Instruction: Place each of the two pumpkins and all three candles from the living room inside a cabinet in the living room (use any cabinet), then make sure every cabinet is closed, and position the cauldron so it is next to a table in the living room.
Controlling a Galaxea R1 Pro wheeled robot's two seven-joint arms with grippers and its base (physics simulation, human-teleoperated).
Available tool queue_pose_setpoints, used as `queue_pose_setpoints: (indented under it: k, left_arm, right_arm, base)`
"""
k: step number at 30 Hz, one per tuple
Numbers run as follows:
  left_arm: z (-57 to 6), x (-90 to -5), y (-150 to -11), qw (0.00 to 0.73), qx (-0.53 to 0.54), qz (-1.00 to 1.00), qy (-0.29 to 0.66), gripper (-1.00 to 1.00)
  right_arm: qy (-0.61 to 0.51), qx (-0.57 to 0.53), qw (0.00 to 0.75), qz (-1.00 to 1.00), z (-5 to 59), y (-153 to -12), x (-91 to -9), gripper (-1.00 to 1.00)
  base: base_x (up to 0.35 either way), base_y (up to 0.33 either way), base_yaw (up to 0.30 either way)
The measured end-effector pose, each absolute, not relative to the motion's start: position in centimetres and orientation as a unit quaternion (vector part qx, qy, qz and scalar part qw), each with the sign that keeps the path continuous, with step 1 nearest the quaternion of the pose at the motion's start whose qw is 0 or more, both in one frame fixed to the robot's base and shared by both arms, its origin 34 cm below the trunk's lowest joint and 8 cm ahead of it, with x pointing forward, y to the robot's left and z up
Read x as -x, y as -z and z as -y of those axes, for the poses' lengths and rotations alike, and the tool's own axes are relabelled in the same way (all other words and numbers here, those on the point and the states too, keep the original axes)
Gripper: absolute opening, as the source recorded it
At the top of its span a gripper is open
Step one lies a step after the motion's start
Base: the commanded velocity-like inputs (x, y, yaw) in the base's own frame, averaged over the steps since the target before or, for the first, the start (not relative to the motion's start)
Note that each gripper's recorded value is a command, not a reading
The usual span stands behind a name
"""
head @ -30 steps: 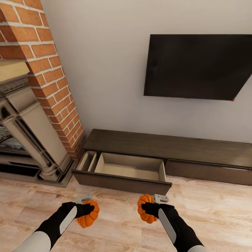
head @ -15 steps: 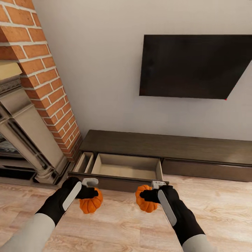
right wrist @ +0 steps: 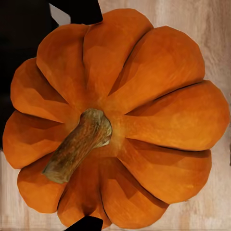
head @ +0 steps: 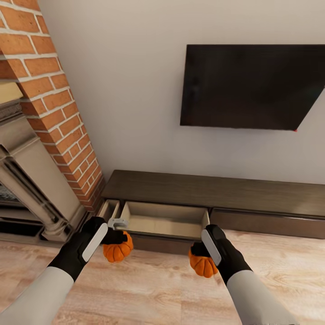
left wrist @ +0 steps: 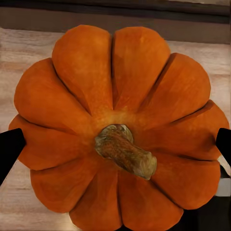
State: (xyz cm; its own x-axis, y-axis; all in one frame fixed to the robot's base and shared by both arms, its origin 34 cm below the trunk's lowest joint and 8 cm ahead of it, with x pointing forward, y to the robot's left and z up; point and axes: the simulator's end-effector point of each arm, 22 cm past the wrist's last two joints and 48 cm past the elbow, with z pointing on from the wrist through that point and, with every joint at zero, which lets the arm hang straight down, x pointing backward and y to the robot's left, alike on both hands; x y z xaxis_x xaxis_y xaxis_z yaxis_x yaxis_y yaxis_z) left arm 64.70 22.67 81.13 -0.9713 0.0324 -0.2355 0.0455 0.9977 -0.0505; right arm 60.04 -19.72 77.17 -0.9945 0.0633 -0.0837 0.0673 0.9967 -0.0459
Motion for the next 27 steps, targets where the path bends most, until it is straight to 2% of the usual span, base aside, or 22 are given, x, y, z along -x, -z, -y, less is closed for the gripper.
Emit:
queue_pose_setpoints:
  k: [12,18,27]
  left_arm:
    - [-22.5,-64.9,-81.4,0.123,-0.022,-0.992,0.026,-1.0]
    - [-22.6,-64.9,-81.4,0.123,-0.023,-0.992,0.024,-1.0]
    - [-22.5,-65.0,-81.6,0.125,-0.023,-0.992,0.025,-1.0]
  right_arm:
    - [0.024,-0.033,0.037,-0.999,19.6,-77.0,-60.0,-1.0]
    - [0.016,-0.035,0.042,-0.998,19.2,-77.3,-60.4,-1.0]
    - [-0.021,-0.055,0.038,-0.998,17.9,-77.6,-60.3,-1.0]
  base:
    - [0.3,-0.021,0.0]
    - [0.056,-0.01,-0.078]
    - [0.005,-0.001,-0.253]
